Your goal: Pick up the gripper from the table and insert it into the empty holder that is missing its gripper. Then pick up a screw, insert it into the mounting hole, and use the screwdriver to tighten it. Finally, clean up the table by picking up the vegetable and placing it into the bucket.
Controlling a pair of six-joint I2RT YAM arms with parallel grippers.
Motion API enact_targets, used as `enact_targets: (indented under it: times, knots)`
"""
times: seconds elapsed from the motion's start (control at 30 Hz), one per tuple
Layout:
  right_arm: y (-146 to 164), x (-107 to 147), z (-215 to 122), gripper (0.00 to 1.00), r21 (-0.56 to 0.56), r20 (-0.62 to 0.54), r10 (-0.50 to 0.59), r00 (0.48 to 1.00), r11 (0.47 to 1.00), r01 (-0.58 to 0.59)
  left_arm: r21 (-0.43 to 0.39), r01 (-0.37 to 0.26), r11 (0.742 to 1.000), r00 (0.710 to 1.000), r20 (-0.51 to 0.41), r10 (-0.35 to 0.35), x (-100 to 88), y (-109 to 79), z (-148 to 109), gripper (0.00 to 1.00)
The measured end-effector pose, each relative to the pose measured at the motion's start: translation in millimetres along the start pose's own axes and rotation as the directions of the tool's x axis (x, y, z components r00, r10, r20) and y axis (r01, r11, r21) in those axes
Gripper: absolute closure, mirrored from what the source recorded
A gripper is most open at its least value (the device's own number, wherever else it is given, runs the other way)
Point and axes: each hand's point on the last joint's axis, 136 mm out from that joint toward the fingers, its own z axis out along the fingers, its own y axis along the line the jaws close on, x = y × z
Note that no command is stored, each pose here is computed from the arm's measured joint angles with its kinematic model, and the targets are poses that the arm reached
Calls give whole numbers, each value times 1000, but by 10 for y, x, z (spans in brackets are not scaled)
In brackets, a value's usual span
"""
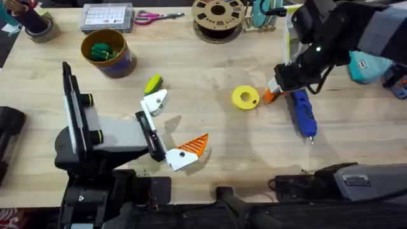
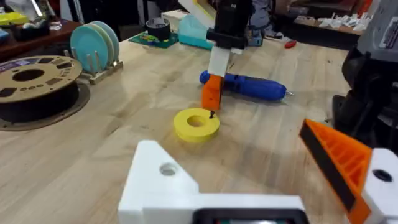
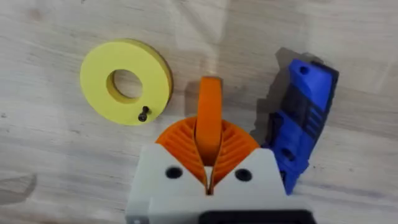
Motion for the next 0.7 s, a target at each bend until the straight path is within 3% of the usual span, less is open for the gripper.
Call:
enact_targets:
  times: [0.3,0.5,0.7]
  knots:
    - [6,9,-147,990,1,-21,2,1000,1000,-2,0,0,1000,1000,0,0,0,0,0,15]
    - [86,-301,-589,990,-34,137,0,991,999,5,0,0,1000,1000,0,0,0,0,0,14]
    - [323,-443,-1009,991,-160,310,-3,951,986,55,0,0,1000,1000,0,0,0,0,0,15]
